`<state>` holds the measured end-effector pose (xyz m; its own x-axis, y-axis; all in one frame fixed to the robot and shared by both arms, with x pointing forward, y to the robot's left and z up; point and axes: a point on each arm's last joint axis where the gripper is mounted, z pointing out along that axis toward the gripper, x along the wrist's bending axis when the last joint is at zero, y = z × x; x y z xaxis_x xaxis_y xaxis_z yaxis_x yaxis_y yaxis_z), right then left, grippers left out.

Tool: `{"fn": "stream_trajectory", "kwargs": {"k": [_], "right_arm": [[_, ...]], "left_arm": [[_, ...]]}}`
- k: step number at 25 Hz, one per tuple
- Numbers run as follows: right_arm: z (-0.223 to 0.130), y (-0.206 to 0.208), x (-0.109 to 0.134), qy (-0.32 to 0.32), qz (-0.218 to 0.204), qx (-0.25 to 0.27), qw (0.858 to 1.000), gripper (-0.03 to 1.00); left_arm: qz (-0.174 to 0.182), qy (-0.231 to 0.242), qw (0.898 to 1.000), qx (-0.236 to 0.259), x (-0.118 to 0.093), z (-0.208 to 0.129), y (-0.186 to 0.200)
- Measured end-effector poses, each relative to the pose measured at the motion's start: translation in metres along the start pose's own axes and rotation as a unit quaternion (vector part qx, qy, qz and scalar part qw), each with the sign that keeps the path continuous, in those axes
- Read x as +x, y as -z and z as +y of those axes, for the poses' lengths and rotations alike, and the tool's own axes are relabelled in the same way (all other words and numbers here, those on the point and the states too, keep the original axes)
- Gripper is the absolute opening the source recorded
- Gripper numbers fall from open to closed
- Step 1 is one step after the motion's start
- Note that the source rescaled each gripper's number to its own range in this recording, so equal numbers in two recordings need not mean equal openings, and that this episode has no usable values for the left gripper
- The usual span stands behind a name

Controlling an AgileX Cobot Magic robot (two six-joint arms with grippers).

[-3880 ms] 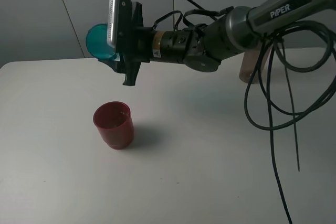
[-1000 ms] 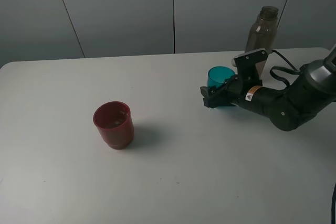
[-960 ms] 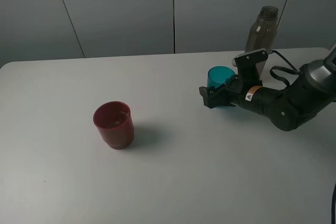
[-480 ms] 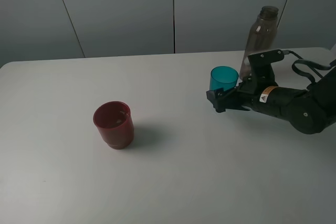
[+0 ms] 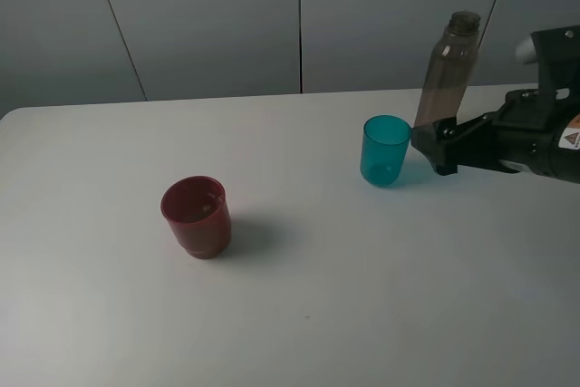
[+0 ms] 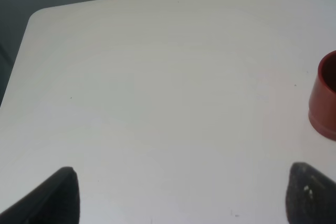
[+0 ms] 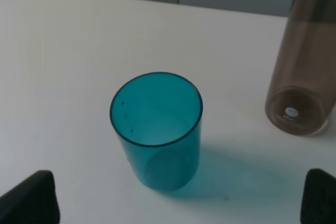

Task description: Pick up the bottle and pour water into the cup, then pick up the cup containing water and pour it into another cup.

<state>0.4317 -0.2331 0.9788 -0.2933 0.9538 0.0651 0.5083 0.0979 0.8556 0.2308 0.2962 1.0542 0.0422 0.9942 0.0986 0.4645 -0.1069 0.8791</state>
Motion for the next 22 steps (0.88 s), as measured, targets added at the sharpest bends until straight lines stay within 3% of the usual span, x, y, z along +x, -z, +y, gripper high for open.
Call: {"fn": "stream_trajectory", "kwargs": {"k": [7, 11, 18, 22], "right_arm": [[0.031, 0.121, -0.001, -0.004, -0.021, -0.059, 0.998, 0.99], [0.026, 0.184, -0.002, -0.007, -0.031, -0.078, 0.996, 0.99], [-0.024, 0.227, -0.007, -0.005, -0.046, -0.014, 0.999, 0.99], [-0.042, 0.237, -0.004, -0.017, -0.026, -0.004, 0.999, 0.99]], "left_arm": [[0.000, 0.000, 1.000, 0.000, 0.000, 0.000, 0.000], [0.000, 0.000, 1.000, 0.000, 0.000, 0.000, 0.000], [0.000, 0.000, 1.000, 0.000, 0.000, 0.000, 0.000], [0.000, 0.000, 1.000, 0.000, 0.000, 0.000, 0.000]]}}
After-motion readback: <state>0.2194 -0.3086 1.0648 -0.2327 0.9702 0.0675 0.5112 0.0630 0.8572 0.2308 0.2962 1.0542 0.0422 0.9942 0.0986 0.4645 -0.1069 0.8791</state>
